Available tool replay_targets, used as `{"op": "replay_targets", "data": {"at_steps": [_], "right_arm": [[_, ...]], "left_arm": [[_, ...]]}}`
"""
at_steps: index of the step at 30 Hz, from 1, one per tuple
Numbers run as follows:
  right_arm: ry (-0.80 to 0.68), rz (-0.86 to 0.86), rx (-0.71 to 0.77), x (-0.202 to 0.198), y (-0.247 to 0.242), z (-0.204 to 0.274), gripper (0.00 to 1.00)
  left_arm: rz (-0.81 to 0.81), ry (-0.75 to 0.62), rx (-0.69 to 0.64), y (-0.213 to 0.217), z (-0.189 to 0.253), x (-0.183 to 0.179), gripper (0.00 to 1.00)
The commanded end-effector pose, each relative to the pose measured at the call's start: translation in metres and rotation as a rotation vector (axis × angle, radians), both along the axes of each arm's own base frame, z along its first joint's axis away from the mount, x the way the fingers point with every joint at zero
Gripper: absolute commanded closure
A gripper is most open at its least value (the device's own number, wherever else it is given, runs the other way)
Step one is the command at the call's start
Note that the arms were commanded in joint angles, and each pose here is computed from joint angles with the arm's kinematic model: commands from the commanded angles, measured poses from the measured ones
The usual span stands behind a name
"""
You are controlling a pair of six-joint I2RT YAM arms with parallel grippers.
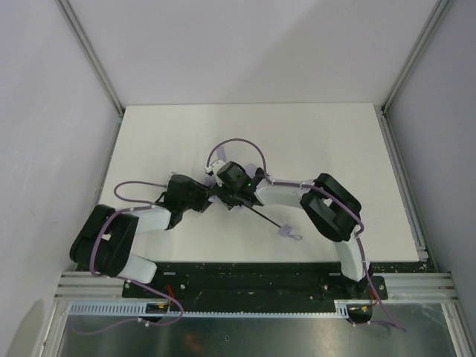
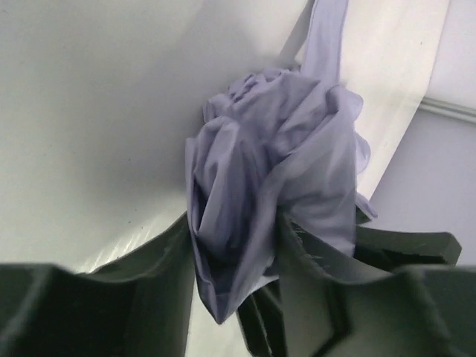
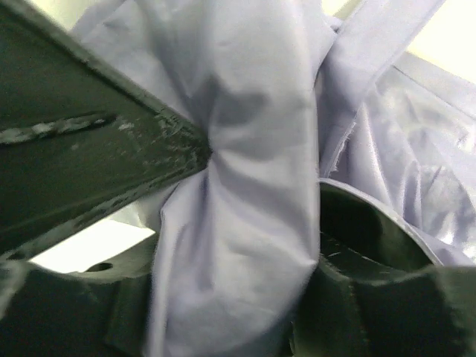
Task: Put away the umbrella
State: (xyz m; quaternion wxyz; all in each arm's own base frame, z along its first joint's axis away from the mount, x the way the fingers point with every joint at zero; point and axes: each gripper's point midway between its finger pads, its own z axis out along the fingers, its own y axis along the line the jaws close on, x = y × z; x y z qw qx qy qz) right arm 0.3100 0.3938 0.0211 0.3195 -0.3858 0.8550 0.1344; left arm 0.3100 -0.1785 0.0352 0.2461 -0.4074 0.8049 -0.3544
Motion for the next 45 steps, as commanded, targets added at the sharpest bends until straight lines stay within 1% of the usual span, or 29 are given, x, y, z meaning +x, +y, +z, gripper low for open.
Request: {"op": "replay_targets", "data": {"at_steps": [1, 2, 4, 5, 6, 7, 9, 13, 17, 21, 25, 29, 30, 34, 36, 38, 45], "right_arm": [[0.027, -0.09, -0.207, -0.001, -0.049, -0.069, 0.61], [0.034, -0.088, -0.202, -0.002, -0.051, -0.071, 0.69], [0.071, -0.07, -0.147, -0.003, -0.05, -0.067, 0.9], [0.086, -0.058, -0.1, -0.002, -0.048, -0.06, 0.95], [0.109, -0.037, -0.042, -0.003, -0.045, -0.051, 0.97], [0.132, -0.016, 0.018, -0.004, -0.042, -0.039, 0.99], [0.189, 0.029, 0.158, -0.006, -0.037, -0.01, 1.0], [0.275, 0.135, 0.435, -0.011, -0.035, 0.063, 1.0], [0.342, 0.19, 0.662, -0.013, -0.047, 0.137, 1.0], [0.371, 0.219, 0.839, -0.016, -0.065, 0.206, 1.0], [0.367, 0.253, 0.943, -0.022, -0.086, 0.259, 1.0], [0.379, 0.302, 1.009, -0.035, -0.099, 0.295, 1.0], [0.376, 0.321, 1.024, -0.04, -0.101, 0.305, 1.0], [0.37, 0.369, 1.083, -0.056, -0.109, 0.342, 1.0], [0.367, 0.393, 1.113, -0.065, -0.114, 0.361, 1.0], [0.367, 0.417, 1.137, -0.074, -0.117, 0.376, 1.0], [0.415, 0.457, 1.204, -0.093, -0.125, 0.408, 1.0]], "left_arm": [[-0.108, 0.059, 0.071, 0.004, -0.013, -0.038, 0.46], [-0.114, 0.034, 0.071, 0.005, -0.006, -0.038, 0.38], [-0.13, -0.023, 0.064, 0.009, 0.013, -0.038, 0.25], [-0.14, -0.056, 0.062, 0.011, 0.024, -0.037, 0.19], [-0.151, -0.102, 0.058, 0.013, 0.04, -0.036, 0.15], [-0.163, -0.15, 0.061, 0.016, 0.055, -0.035, 0.12], [-0.187, -0.246, 0.066, 0.021, 0.084, -0.036, 0.09], [-0.235, -0.443, 0.061, 0.028, 0.138, -0.043, 0.11], [-0.388, -0.634, 0.077, 0.015, 0.19, -0.053, 0.1], [-0.539, -0.808, 0.111, 0.003, 0.232, -0.064, 0.07], [-0.652, -0.949, 0.105, -0.011, 0.271, -0.074, 0.03], [-0.763, -0.991, 0.077, -0.031, 0.288, -0.076, 0.02], [-0.781, -0.998, 0.076, -0.035, 0.29, -0.076, 0.04], [-0.756, -1.054, 0.101, -0.037, 0.301, -0.075, 0.11], [-0.742, -1.068, 0.095, -0.039, 0.301, -0.075, 0.12], [-0.733, -1.055, 0.086, -0.043, 0.296, -0.073, 0.11], [-0.634, -0.924, 0.042, -0.057, 0.265, -0.053, 0.11]]}}
